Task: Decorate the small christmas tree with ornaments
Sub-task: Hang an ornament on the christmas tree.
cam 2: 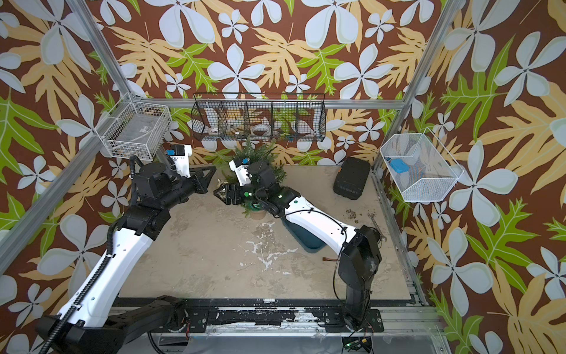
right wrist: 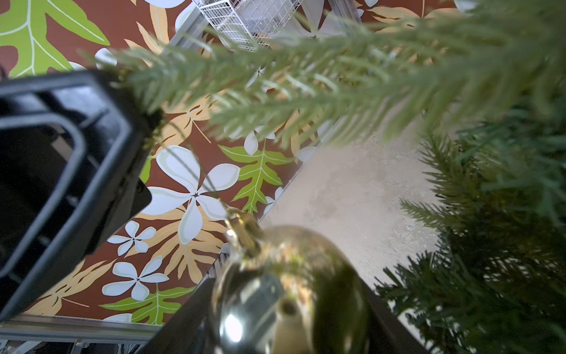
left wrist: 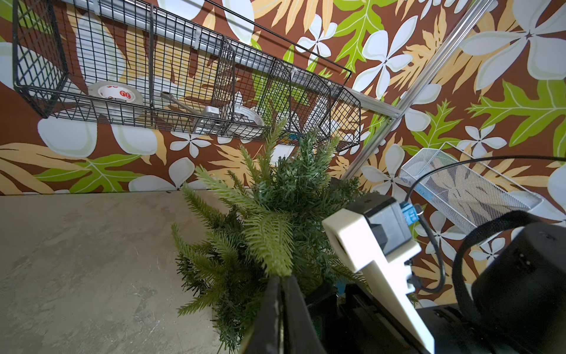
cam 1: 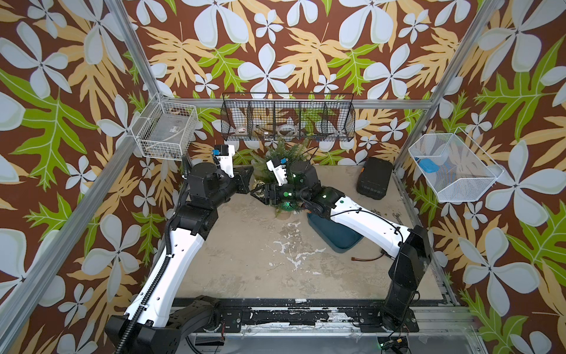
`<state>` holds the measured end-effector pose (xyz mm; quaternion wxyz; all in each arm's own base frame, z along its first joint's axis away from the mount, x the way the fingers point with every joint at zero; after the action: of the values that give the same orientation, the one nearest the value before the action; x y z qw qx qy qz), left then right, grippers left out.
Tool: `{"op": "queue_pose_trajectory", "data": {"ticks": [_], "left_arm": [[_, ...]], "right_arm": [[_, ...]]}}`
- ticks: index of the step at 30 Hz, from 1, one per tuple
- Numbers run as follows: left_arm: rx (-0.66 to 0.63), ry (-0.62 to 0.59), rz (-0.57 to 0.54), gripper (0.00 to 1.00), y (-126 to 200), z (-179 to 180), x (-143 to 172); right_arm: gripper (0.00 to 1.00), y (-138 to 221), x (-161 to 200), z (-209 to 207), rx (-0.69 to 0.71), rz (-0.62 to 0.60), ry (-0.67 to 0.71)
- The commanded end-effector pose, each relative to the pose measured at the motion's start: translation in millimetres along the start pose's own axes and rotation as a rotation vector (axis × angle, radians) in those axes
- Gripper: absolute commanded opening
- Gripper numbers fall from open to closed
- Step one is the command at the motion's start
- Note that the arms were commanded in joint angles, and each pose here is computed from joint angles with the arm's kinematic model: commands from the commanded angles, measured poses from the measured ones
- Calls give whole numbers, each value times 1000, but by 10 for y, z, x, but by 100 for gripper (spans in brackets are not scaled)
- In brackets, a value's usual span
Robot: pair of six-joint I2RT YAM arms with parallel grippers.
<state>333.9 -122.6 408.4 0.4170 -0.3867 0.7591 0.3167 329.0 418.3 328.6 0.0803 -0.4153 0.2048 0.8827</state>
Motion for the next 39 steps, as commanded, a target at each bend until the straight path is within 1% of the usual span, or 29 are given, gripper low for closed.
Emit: {"op": "queue_pose_trajectory", "data": {"ticks": [1, 4, 9, 16, 20, 23, 26, 28, 31, 32, 34, 36, 38, 39], "left_arm": [[24, -18, -32, 0, 18, -60, -98], [24, -22, -35, 0, 25, -65, -113], [19, -23, -37, 0, 40, -62, -113], [13, -17, -35, 0, 65, -45, -71], [18, -6, -32, 9, 75, -38, -27], [29, 4, -26, 10, 78, -41, 8], [31, 12, -29, 15, 91, -40, 20], [33, 12, -33, 16, 112, -49, 15], [33, 12, -32, 23, 128, -50, 30], [32, 12, -33, 23, 132, -49, 31], [31, 11, -33, 26, 142, -46, 40], [29, 11, -33, 32, 154, -47, 43], [24, 10, -35, 33, 161, -38, 45], [23, 10, -37, 35, 169, -39, 43]], "right_arm": [[73, 45, -39, 40, 5, -16, 21], [75, 83, -56, 58, 10, -24, 28], [75, 141, -93, 98, 7, -39, 45], [74, 352, -147, 250, -34, -108, 87], [74, 479, -181, 324, -49, -147, 107], [74, 521, -203, 347, -43, -155, 115], [73, 536, -208, 361, -47, -157, 116], [73, 546, -201, 359, -46, -159, 115], [73, 568, -197, 354, -38, -165, 114], [73, 578, -204, 359, -38, -168, 117], [73, 587, -202, 348, -31, -170, 118], [72, 593, -202, 346, -26, -170, 117], [72, 605, -206, 351, -27, -174, 119], [72, 606, -202, 349, -24, -174, 118]]}}
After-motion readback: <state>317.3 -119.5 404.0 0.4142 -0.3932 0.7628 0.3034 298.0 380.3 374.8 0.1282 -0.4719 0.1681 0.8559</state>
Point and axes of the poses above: each gripper's point midway between its finger pads, its own y axis back along the fingers, its own z axis along the line the jaws close on, x = y × z, the point moved 3 cm from there along y, back along the fingers, and after that the axes turned 3 degrees about y, right-handed, at the moved point
